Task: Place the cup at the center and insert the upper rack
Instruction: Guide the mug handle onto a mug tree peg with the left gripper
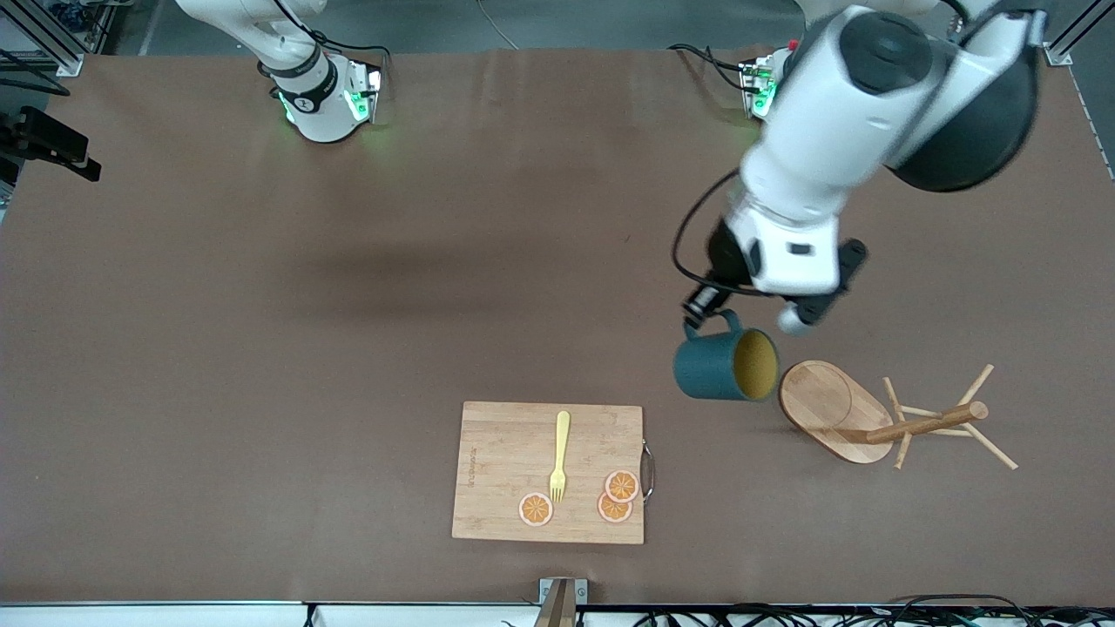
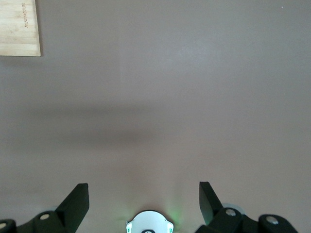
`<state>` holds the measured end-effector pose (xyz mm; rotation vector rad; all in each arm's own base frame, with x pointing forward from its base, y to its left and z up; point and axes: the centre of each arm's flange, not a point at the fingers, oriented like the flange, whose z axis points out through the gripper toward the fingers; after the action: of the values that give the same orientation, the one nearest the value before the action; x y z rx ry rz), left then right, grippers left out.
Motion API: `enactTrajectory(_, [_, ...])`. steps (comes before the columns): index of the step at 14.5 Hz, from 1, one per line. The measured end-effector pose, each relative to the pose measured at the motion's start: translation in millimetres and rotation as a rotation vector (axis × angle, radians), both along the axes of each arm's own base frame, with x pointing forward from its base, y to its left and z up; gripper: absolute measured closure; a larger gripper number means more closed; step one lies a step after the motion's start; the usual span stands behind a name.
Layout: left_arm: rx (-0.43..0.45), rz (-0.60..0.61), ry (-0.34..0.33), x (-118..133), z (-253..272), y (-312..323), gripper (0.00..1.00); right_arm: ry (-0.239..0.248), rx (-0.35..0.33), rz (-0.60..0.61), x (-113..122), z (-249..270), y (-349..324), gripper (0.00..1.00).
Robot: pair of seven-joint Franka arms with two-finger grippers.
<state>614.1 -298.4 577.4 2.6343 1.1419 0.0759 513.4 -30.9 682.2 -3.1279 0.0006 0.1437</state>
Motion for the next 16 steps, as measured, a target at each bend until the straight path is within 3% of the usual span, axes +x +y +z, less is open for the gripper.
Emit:
enactTrajectory(4, [-0.173, 0.016, 0.047, 37.8, -0.6, 99.5, 0.81, 0.001, 0.000, 0.012, 0.2, -0.1, 6.3, 0.00])
enactTrajectory(10, [-0.469, 0.065, 0.184, 56.0, -28.1, 203.7, 0.81, 0.005, -0.002, 0.013, -0.3, -0.3, 7.8, 0.00])
enactTrajectory(16, [-0.805, 0.141, 0.384, 73.3, -102.0, 280.2, 0.81, 0.006, -0.003, 0.031, 0.0, -0.3, 17.3, 0.00])
